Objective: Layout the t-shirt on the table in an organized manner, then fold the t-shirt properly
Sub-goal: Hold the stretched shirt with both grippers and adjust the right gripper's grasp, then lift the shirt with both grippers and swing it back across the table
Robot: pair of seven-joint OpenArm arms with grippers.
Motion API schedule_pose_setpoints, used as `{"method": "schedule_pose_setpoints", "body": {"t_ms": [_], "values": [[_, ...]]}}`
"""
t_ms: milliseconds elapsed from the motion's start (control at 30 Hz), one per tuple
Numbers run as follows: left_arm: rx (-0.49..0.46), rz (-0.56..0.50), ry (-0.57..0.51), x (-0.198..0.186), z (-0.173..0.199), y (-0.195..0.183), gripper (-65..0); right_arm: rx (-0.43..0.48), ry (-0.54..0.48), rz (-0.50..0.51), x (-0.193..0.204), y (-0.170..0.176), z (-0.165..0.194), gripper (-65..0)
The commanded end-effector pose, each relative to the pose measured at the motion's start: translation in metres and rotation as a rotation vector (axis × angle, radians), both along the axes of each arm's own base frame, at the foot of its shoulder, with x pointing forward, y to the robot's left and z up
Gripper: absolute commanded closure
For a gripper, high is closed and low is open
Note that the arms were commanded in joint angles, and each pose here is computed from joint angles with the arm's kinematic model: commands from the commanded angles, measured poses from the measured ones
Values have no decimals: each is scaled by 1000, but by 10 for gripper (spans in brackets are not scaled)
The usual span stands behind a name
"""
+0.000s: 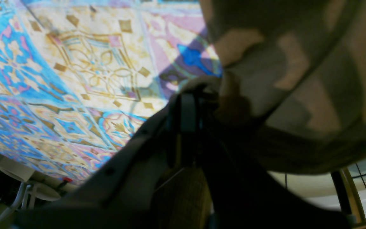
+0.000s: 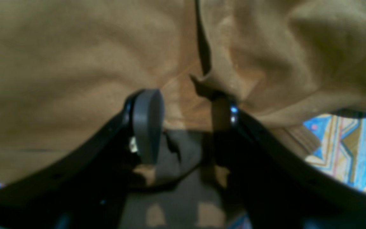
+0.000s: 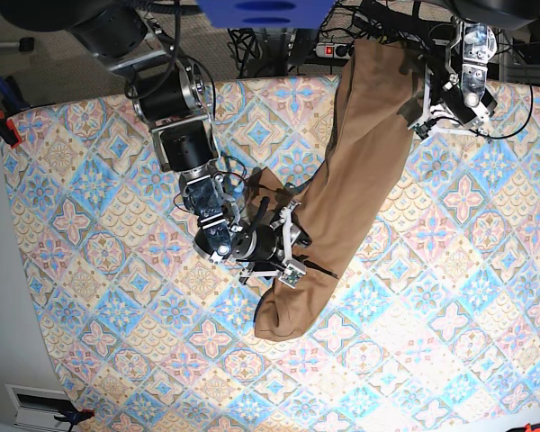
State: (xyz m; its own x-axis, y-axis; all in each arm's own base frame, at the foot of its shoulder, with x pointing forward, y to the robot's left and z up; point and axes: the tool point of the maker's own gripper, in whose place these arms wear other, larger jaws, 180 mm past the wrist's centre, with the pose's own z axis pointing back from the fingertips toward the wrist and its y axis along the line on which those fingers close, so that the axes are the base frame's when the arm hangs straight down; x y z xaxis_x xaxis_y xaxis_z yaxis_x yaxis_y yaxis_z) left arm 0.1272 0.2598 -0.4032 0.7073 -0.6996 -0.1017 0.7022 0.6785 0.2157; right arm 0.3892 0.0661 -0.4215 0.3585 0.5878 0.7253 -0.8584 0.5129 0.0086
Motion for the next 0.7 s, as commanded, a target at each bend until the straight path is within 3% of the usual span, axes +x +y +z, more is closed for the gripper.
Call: {"method": "schedule_pose_setpoints", "body": {"t_ms": [0,100,200,267,433,600,667], "values": [[22,-2,-16,4,6,5,0,-28,-16,10,6,-3,5,-193],[22,-2,-17,4,6,5,0,-32,-14,9,6,-4,5,0],[22,-2,-20,6,6,5,0,-89,13,7,3,-11,-1,0],[21,-1,-37,12,8,5,0,-136,-21,1,11,-17,12,0],[2,9,-109,38,17,-1,0,-160,-305,-46,49,-24,113,0],[-68,28,-312,112,50,-24,0,-203,-470,-109,70,-40,184,0],[-110,35,-417,148,72,-37,0,-182,-483,-177,80,-58,199,0]]}}
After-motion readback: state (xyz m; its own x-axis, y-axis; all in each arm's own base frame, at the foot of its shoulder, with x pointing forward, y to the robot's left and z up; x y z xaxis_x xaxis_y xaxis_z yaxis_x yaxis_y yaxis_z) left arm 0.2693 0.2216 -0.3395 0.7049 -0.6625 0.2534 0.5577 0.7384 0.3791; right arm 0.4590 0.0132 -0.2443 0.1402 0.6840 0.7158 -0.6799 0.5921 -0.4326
